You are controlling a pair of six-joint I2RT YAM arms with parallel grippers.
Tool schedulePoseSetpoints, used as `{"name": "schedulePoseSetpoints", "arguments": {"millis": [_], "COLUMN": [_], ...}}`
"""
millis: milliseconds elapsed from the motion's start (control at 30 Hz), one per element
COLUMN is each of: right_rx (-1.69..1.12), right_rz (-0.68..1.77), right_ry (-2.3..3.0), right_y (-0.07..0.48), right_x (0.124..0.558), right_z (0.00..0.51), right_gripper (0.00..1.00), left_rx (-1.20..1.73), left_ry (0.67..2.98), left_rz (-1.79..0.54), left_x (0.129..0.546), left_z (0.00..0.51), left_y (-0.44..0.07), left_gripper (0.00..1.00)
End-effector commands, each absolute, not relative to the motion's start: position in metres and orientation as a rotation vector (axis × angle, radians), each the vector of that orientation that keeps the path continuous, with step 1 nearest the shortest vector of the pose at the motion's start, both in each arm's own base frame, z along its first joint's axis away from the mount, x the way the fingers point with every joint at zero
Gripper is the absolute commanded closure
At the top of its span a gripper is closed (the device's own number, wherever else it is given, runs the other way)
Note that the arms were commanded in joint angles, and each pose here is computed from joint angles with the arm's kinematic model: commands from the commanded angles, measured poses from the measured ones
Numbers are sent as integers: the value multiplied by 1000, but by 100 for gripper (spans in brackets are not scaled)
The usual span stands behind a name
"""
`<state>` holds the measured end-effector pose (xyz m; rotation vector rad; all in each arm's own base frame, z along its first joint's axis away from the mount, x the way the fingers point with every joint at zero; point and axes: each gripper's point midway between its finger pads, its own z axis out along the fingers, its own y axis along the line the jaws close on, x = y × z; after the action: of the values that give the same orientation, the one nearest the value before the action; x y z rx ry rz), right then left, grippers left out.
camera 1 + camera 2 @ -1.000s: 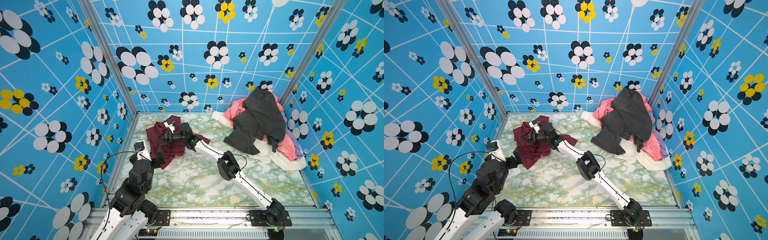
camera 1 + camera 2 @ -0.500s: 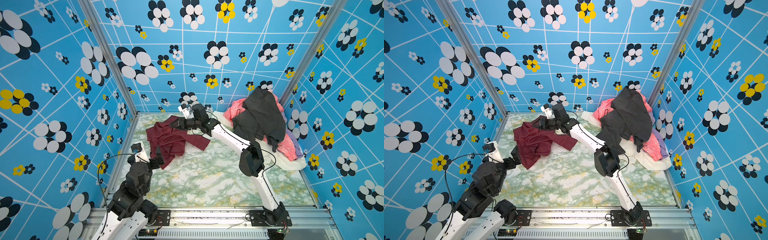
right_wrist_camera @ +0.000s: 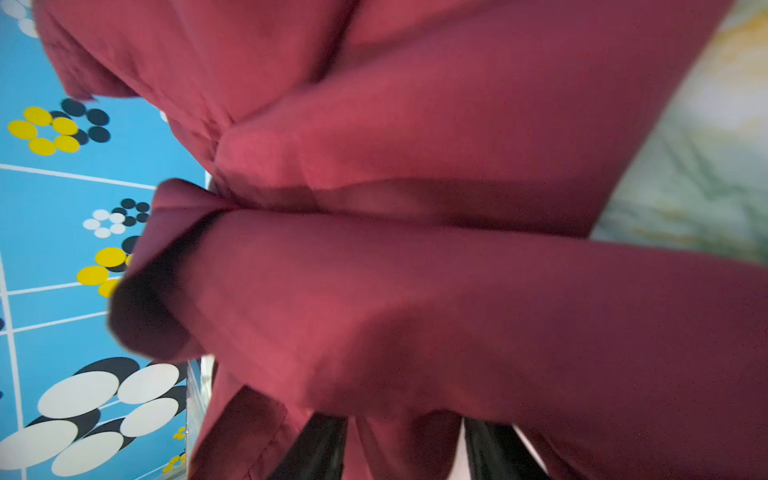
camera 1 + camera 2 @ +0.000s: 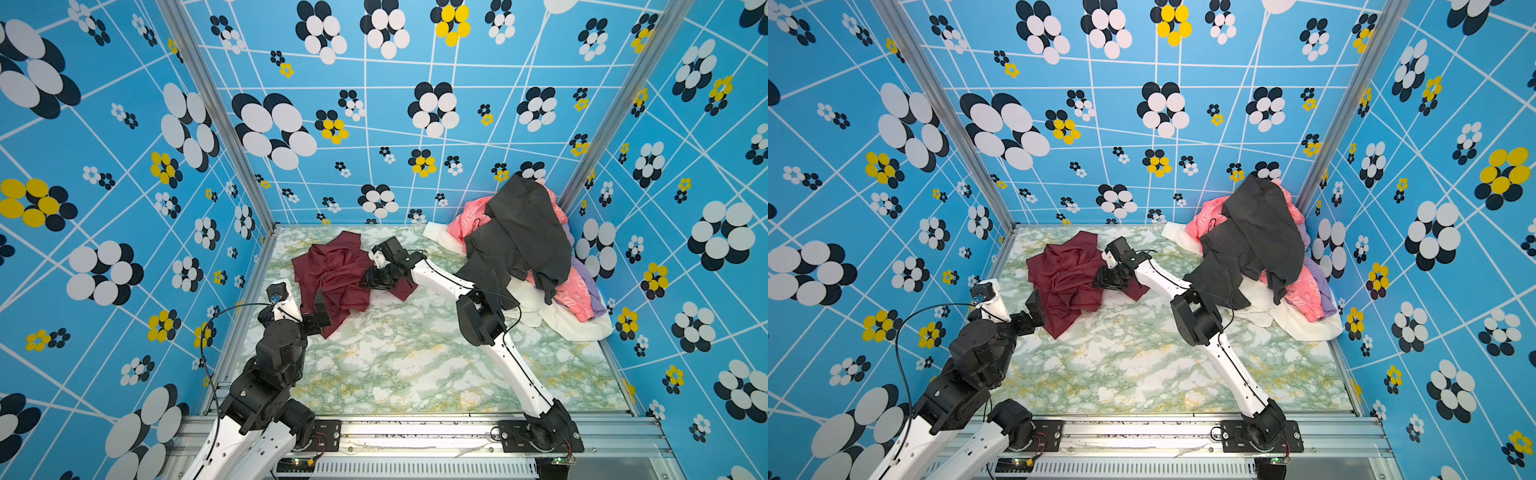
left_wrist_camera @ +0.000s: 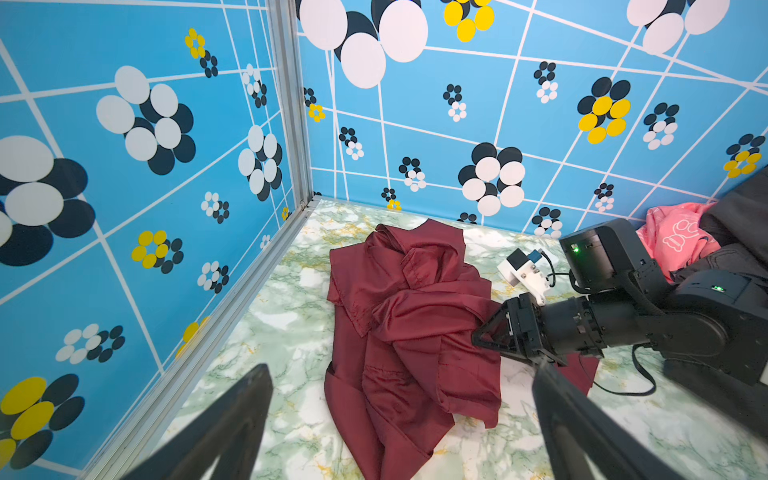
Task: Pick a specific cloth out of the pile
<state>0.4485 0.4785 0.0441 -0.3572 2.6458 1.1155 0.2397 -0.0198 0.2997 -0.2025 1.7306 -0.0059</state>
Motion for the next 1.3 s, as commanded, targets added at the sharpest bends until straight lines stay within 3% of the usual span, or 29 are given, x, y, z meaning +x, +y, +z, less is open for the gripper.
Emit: {"name": "schedulePoseSetpoints", "arguments": {"millis": [0,267,500,800,833,900,1067,1267], "right_rx": [-303,-343,-378,-495,-503,-515,-492,-243], "right_rz": [1232,1477,1211,1411,1395,1327,903,401], "right_ry": [2642,2525,2562,2120,2090,2095,2216,2281], "right_y": [496,549,505,481,469,443,335,185], "right_x": [450,440,446,412,405,394,372,356], "right_z": [27,45,59,216,235,247,245,232], "right_gripper": [54,54,53,24,20,2,1,1], "left_rx": [-194,-199,-203,-186,-177,-152,-87,17], "left_ry": [1724,1713,1707,1668,1665,1667,1740,1855], "left_rz": [30,44,41,-6,-3,3,15,160], "left_x": [240,238,238,237,238,239,251,280], "left_z": [299,300,302,319,321,324,319,282], "left_y": [-17,-14,-14,-19,-20,-22,-35,-44], "left_gripper": [1,1,1,1,1,0,1,1]}}
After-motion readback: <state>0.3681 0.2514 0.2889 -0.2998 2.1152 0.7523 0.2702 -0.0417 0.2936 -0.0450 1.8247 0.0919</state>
